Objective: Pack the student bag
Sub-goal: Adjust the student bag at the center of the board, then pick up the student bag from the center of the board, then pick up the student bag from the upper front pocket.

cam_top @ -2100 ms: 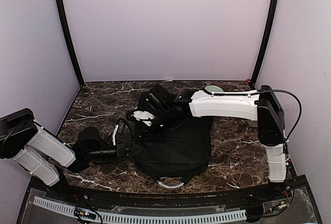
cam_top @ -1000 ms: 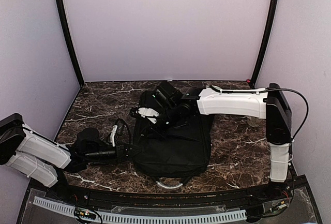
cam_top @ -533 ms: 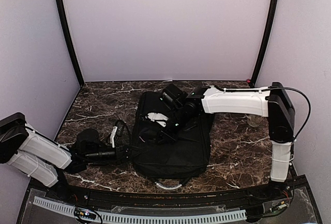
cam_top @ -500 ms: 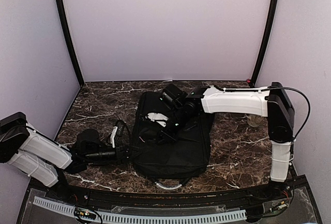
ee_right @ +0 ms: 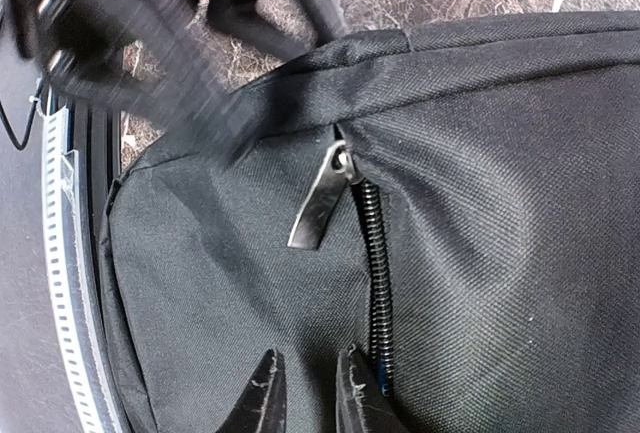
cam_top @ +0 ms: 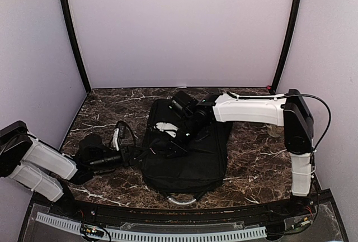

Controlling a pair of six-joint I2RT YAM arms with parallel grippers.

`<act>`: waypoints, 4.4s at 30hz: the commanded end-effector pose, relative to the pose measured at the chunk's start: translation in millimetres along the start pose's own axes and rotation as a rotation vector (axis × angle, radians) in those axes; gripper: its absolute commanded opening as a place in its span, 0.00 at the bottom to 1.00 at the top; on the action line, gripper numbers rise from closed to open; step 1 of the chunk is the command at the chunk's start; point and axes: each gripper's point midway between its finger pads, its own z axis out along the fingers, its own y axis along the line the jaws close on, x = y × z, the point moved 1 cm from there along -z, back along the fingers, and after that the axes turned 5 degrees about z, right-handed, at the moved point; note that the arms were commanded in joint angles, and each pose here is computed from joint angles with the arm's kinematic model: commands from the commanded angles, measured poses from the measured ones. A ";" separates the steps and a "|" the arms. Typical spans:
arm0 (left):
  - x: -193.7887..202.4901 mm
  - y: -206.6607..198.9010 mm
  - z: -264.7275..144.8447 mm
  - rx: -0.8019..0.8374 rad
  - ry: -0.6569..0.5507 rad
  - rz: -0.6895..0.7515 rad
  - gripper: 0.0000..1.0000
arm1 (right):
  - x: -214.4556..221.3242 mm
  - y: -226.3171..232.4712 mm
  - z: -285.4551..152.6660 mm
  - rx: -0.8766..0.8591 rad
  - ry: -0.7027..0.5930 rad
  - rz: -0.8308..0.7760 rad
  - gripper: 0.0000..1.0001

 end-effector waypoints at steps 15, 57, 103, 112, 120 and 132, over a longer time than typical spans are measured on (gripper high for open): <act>-17.3 -14.9 26.3 0.234 0.006 -0.075 0.37 | 5.5 -17.1 -77.7 0.189 -0.097 -0.072 0.38; -64.8 -67.7 3.0 0.237 -0.084 -0.013 0.00 | -30.4 -12.8 -127.8 0.162 -0.296 -0.343 0.66; -119.5 -103.6 8.8 0.313 -0.194 -0.261 0.00 | -63.2 19.8 -43.8 0.681 -0.231 -0.578 0.34; -116.6 -100.7 6.1 0.297 -0.200 -0.255 0.00 | -69.5 17.8 -53.6 0.716 -0.260 -0.536 0.20; -115.3 -98.3 6.7 0.289 -0.202 -0.257 0.00 | -75.9 17.0 -64.3 0.760 -0.286 -0.519 0.16; -113.4 -95.2 10.2 0.277 -0.195 -0.260 0.00 | -84.8 16.7 -70.8 0.805 -0.316 -0.509 0.18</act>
